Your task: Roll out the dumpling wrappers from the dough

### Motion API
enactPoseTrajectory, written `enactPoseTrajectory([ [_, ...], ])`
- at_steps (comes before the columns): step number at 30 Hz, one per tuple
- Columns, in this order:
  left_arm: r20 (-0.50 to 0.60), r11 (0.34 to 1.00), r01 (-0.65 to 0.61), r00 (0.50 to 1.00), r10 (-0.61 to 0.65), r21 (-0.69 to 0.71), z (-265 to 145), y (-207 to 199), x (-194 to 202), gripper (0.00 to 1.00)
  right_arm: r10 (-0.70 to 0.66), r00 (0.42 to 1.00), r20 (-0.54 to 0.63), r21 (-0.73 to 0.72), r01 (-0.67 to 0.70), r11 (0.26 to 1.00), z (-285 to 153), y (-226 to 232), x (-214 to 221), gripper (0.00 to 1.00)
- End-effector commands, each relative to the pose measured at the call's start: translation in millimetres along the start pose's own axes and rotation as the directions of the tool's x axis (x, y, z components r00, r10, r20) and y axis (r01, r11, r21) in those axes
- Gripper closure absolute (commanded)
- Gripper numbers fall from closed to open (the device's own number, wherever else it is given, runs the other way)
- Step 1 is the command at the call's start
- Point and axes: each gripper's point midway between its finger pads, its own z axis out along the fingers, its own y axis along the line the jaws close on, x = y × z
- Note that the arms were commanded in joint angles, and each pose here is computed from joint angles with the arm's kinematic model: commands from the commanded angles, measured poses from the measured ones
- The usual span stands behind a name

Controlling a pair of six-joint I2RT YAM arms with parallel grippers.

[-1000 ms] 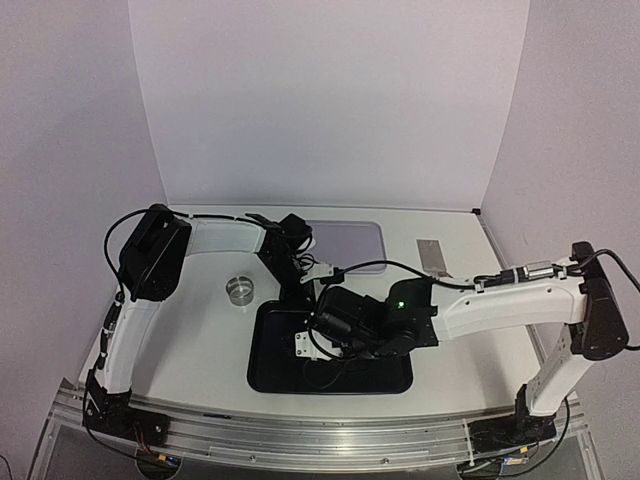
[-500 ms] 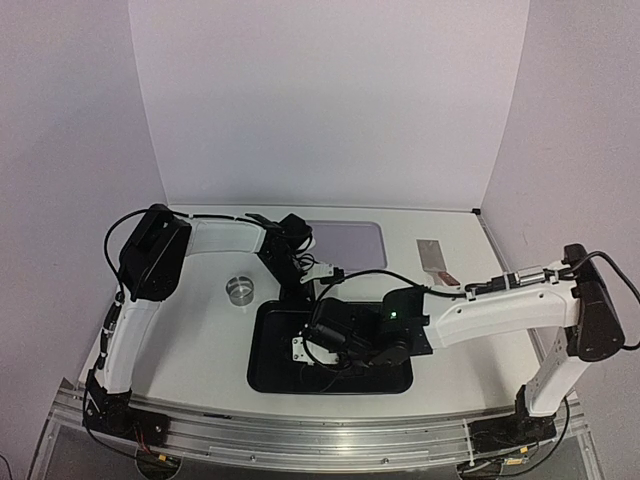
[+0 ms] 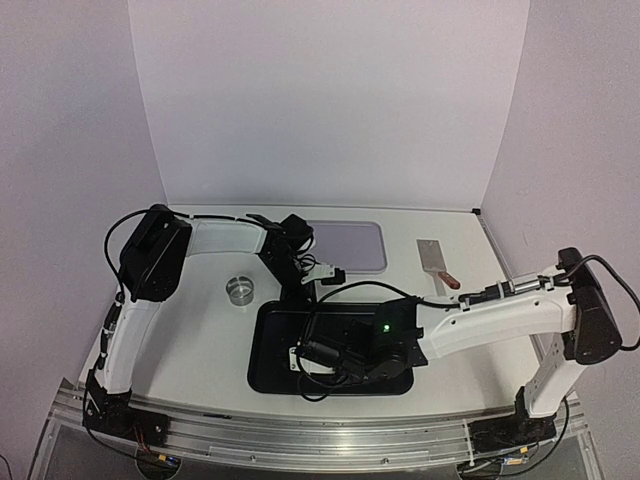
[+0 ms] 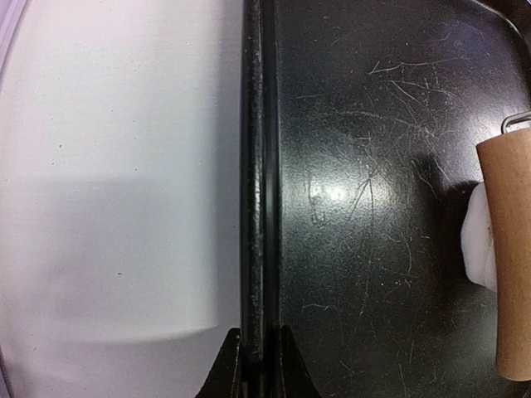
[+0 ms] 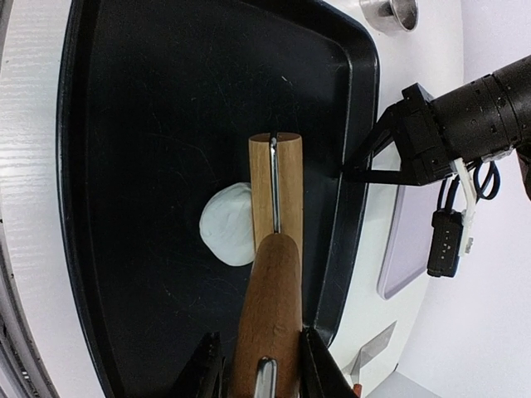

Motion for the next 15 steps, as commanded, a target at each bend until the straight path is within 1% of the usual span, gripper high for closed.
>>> enactPoseTrajectory([
  [1, -0.098, 0.989, -0.072, 0.993, 0.06, -0.129, 11.3, 25.1, 20.5, 1.0, -0.082, 0.995, -0.058, -0.183, 0.07, 0.981, -15.0, 63.2, 26.0, 1.0],
  [4, -0.1, 0.989, -0.071, 0.993, 0.059, -0.129, 11.9, 25.3, 21.2, 1.0, -0.072, 0.995, -0.068, -0.177, 0.059, 0.982, -17.6, 71.4, 28.5, 1.0],
  [8, -0.103, 0.988, -0.075, 0.993, 0.061, -0.133, 11.0, 25.8, 21.2, 1.0, -0.122, 0.988, -0.098, -0.174, 0.104, 0.979, -4.1, 72.5, 31.0, 1.0],
  [12, -0.106, 0.987, -0.081, 0.992, 0.066, -0.137, 10.4, 26.9, 21.3, 1.0, -0.125, 0.988, -0.091, -0.191, 0.106, 0.976, 9.5, 68.3, 28.1, 1.0],
  [15, -0.1, 0.988, -0.076, 0.993, 0.062, -0.136, 9.9, 26.9, 19.5, 1.0, -0.115, 0.99, -0.081, -0.178, 0.099, 0.979, 9.4, 62.7, 23.3, 1.0],
])
